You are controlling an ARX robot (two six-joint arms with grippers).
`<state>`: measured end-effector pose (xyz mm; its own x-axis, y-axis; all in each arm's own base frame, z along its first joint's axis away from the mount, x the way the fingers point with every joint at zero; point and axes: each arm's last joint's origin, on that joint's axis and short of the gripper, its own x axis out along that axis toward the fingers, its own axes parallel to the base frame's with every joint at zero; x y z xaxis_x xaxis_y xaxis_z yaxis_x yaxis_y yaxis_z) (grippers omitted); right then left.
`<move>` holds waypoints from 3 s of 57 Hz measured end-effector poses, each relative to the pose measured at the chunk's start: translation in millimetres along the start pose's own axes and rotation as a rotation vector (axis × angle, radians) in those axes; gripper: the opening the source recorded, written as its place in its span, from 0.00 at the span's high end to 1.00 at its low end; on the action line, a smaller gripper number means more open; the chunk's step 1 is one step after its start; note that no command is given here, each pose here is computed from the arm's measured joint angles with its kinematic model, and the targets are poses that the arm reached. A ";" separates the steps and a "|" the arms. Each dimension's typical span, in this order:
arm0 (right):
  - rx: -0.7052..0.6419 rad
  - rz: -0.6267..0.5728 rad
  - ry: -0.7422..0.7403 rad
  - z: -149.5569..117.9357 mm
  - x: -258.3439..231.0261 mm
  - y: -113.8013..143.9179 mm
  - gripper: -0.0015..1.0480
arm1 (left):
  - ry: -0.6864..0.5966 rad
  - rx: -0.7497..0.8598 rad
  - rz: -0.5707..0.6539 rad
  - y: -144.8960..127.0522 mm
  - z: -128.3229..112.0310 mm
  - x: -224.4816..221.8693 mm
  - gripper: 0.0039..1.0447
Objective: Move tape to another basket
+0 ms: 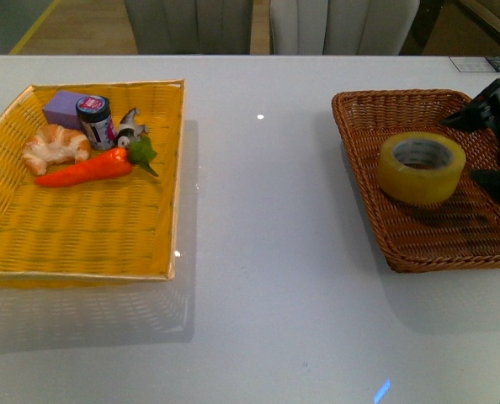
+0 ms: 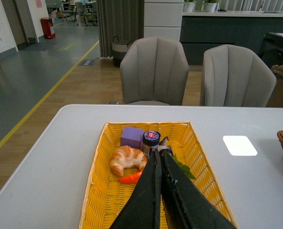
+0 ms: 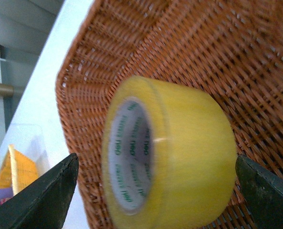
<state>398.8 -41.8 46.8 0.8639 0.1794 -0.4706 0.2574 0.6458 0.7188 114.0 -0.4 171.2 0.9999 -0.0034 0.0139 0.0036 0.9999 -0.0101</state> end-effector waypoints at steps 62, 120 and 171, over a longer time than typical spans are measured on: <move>-0.856 0.045 -0.529 -76.4 -256.1 47.1 0.93 | 0.015 0.000 0.000 0.0 -3.8 -16.2 0.99; -0.872 0.056 -0.566 -88.1 -297.7 45.5 0.98 | 0.015 0.000 0.000 0.0 -3.8 -16.2 0.99; -0.873 0.055 -0.562 -98.0 -312.1 38.4 0.98 | 0.015 0.000 0.000 0.0 -3.8 -16.2 0.99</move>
<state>96.6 -0.2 171.1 0.9998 -0.0023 0.0185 0.0022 1.0000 0.0063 97.8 -0.3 167.2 1.0000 -0.0034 -0.0013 0.0034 0.9999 -0.0101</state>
